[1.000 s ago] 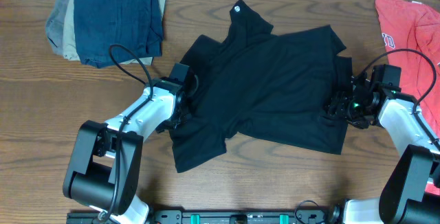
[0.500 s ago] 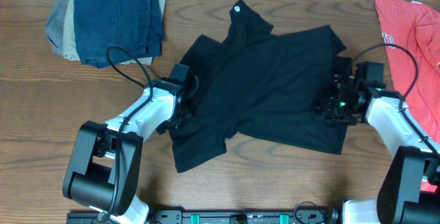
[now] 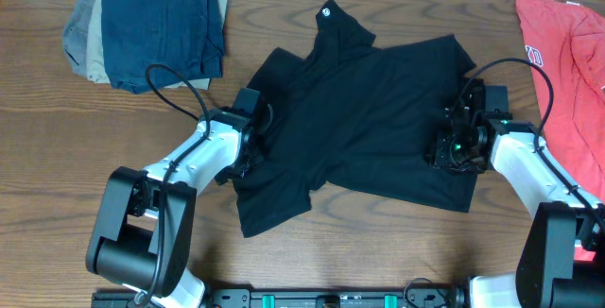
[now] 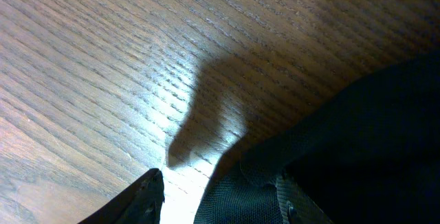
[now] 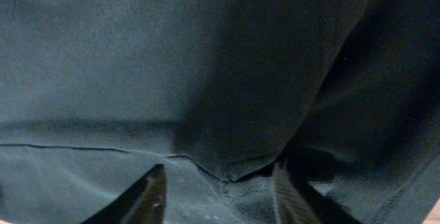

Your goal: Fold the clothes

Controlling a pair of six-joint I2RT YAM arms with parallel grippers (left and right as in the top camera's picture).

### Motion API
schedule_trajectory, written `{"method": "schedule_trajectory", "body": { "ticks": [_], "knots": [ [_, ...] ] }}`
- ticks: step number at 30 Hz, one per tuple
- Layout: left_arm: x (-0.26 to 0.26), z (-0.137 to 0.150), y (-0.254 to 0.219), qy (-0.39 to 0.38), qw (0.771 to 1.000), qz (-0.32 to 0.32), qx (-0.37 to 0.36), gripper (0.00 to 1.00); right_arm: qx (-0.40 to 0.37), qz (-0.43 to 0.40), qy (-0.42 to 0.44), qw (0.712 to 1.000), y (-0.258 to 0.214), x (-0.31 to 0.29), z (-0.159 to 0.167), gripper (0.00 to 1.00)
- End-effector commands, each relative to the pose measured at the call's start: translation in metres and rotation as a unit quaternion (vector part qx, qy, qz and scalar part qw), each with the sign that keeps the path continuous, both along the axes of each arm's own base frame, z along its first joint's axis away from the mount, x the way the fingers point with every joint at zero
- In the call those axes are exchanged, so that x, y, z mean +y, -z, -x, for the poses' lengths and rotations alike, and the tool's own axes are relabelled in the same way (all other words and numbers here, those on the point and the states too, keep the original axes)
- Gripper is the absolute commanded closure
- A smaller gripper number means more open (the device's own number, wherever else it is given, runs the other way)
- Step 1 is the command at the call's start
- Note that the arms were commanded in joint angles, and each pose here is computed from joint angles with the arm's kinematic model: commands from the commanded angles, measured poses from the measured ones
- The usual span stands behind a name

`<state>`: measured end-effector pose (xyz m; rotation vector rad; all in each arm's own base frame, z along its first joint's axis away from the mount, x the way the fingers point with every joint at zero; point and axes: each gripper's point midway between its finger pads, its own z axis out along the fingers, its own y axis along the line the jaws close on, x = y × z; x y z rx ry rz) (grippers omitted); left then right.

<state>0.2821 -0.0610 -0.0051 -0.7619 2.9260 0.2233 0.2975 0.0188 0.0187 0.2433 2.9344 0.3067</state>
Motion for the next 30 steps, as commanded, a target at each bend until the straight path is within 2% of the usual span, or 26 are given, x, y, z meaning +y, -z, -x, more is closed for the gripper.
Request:
{"method": "schedule_trajectory", "body": {
  "ticks": [1,17,23,27,30],
  "knots": [
    [-0.001,0.032,0.038,-0.014,0.998,0.014,0.068,0.44,-0.001,0.014,-0.026,1.0,0.002,0.0,0.0,0.48],
    [-0.006,0.035,0.038,-0.015,0.997,0.029,0.076,0.45,0.015,-0.012,-0.075,0.997,0.017,0.011,0.006,0.48],
    [-0.016,0.04,0.038,-0.017,0.994,0.057,0.089,0.45,0.006,-0.01,-0.081,0.997,0.018,0.011,0.002,0.61],
    [-0.017,0.04,0.038,-0.017,0.994,0.06,0.09,0.45,-0.004,-0.008,-0.08,0.997,0.017,0.011,-0.003,0.66],
    [-0.017,0.04,0.038,-0.017,0.994,0.06,0.09,0.45,-0.006,-0.004,-0.08,0.997,0.016,0.01,-0.006,0.8]
  ]
}}
